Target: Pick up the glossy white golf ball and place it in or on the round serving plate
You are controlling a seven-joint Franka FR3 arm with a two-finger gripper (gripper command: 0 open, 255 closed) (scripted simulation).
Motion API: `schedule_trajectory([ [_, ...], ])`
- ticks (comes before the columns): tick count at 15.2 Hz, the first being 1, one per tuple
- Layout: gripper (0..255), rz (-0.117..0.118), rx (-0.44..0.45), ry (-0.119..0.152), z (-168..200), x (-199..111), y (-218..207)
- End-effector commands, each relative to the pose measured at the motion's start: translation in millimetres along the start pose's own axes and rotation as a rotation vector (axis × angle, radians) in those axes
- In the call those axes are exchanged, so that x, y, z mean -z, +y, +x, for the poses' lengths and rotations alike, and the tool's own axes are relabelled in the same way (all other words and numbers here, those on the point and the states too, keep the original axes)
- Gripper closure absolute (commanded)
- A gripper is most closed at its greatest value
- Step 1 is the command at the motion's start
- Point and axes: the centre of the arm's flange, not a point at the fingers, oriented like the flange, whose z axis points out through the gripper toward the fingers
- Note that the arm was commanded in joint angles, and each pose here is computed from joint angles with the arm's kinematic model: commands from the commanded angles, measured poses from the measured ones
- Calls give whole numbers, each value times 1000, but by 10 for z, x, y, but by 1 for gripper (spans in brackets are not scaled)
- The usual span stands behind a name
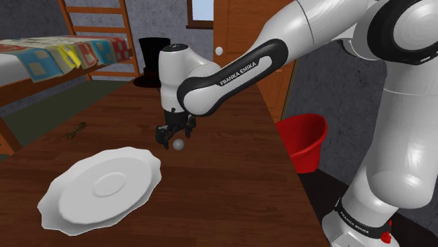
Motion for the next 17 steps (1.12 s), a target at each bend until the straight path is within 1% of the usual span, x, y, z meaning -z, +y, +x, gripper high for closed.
schedule_trajectory([
  [1,255,0,0,0,0,0,0],
  [10,255,0,0,0,0,-1,0],
  [17,255,0,0,0,62,363,10],
])
